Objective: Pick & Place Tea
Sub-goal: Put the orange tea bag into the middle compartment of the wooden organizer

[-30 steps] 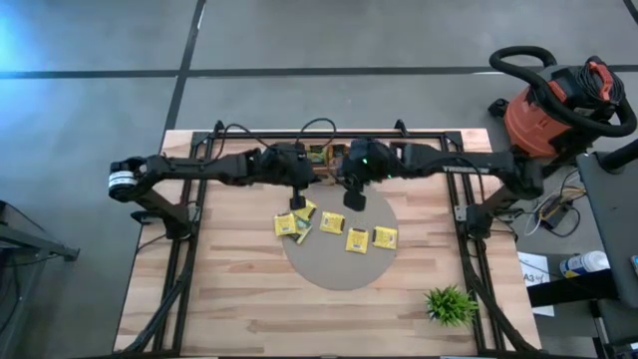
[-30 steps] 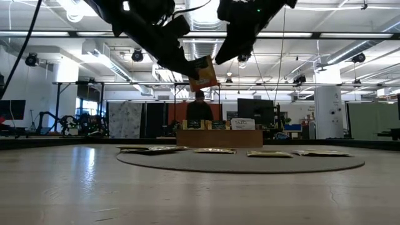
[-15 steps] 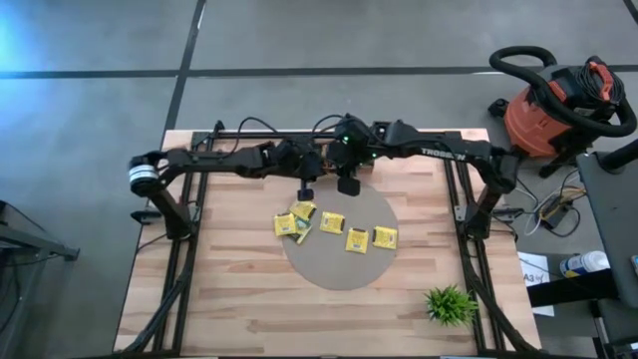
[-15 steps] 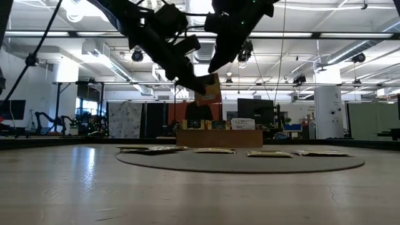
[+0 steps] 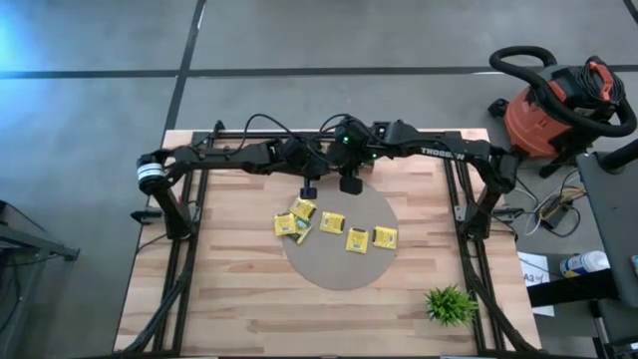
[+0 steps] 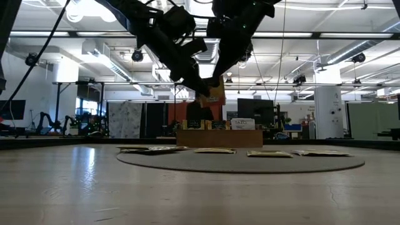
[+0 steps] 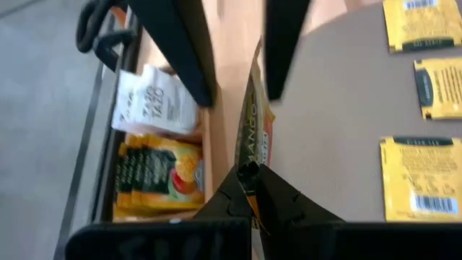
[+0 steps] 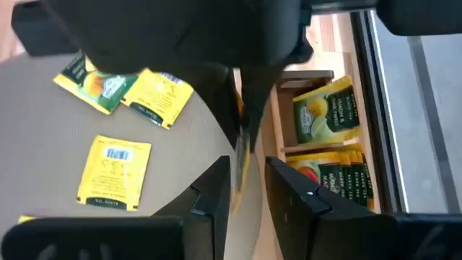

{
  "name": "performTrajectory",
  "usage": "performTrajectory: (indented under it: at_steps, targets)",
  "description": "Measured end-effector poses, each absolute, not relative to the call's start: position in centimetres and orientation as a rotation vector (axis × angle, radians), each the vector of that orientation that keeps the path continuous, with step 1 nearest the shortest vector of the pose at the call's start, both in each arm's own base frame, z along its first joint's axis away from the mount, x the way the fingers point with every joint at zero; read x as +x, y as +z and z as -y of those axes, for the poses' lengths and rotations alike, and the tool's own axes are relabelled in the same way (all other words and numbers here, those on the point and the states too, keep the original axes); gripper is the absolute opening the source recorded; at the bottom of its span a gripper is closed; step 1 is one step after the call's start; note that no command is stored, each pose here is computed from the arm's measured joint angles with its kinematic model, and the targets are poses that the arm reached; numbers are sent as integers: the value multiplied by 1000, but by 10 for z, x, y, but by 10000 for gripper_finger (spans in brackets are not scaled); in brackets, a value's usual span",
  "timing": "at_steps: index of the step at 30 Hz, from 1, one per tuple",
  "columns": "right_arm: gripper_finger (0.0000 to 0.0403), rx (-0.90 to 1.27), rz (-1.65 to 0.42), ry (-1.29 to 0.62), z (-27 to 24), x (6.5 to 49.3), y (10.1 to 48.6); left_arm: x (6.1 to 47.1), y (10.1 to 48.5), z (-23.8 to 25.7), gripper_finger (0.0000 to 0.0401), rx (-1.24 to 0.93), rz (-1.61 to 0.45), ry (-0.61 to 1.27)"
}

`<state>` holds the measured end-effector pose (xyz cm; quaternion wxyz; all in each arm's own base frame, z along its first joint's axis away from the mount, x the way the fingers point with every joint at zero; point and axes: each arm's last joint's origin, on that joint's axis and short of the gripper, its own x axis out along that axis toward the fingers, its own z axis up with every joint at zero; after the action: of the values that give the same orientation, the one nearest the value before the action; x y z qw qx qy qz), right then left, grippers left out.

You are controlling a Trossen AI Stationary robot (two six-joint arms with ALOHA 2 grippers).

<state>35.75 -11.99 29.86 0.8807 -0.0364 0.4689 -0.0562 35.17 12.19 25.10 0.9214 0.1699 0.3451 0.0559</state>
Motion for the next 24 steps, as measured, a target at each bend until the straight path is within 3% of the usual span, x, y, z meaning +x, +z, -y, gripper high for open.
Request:
performTrajectory:
  at_steps: [16,24]
  targets:
    - [134,-137,-1034,-108,123,360,288,353,257,-121,3,324,-695,125]
    - [101,-142,-1052,-120,128,360,283,353,256,-121,3,307,-693,116]
